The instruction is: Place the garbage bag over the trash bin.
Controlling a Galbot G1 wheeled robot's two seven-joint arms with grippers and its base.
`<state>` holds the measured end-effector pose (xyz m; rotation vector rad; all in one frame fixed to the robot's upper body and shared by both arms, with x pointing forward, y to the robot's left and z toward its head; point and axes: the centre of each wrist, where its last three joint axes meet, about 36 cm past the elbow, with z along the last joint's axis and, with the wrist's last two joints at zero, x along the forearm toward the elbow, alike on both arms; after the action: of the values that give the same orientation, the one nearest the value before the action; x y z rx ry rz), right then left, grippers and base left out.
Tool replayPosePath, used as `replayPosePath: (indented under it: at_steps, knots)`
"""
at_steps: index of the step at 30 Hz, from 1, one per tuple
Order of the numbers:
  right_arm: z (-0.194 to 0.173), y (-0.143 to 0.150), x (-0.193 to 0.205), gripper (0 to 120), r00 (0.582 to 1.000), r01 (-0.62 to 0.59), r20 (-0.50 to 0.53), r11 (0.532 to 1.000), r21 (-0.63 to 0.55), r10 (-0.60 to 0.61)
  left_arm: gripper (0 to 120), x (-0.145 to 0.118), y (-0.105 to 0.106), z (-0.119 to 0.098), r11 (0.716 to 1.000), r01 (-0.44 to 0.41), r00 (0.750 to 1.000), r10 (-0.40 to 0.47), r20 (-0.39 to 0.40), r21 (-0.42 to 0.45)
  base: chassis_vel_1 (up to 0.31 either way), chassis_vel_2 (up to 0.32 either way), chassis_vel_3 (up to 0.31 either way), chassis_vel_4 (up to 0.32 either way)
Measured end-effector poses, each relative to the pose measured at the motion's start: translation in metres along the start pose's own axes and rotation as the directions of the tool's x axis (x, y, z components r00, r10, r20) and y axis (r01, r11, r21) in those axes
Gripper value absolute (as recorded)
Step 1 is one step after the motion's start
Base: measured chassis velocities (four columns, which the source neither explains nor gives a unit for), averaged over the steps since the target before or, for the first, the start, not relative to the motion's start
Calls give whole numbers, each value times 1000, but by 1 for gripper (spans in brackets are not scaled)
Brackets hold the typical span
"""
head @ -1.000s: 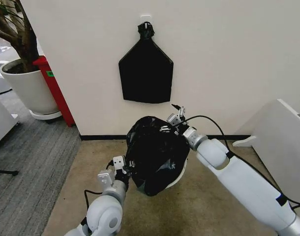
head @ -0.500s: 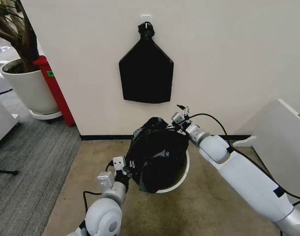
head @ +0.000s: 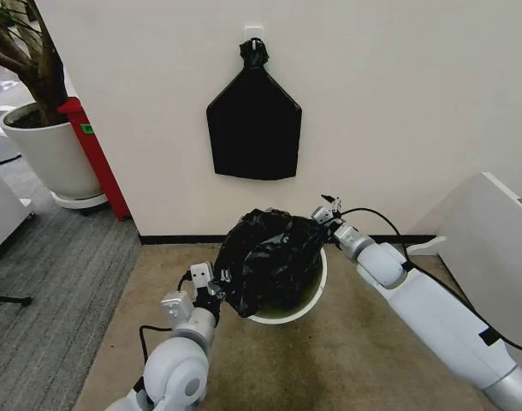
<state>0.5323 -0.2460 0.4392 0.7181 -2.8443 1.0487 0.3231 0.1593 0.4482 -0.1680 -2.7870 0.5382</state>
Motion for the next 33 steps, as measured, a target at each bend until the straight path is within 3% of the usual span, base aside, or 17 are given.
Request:
replayPosePath:
  at_steps: [10,14,18,23,28,33]
  knots:
    - [-75,-18,16,100,984,-86,151,996,-35,91,1,-20,13,26,996,84,996,-84,0,-34,0,0,0,0]
    - [-116,3,34,100,979,-107,154,979,-176,135,1,-27,14,36,991,112,993,-109,40,-78,0,0,0,0]
    - [-139,28,49,100,986,-110,88,947,-303,142,1,-33,15,43,984,134,989,-124,85,-120,0,0,0,0]
    - [-150,68,63,100,987,-155,-105,896,-416,122,1,-42,16,51,971,160,980,-136,143,-178,0,0,0,0]
    - [-149,91,65,100,967,-176,-242,883,-435,73,1,-48,18,56,959,177,974,-137,181,-223,0,0,0,0]
    - [-141,103,64,100,952,-189,-299,891,-412,64,1,-52,20,58,953,183,972,-139,191,-239,0,0,0,0]
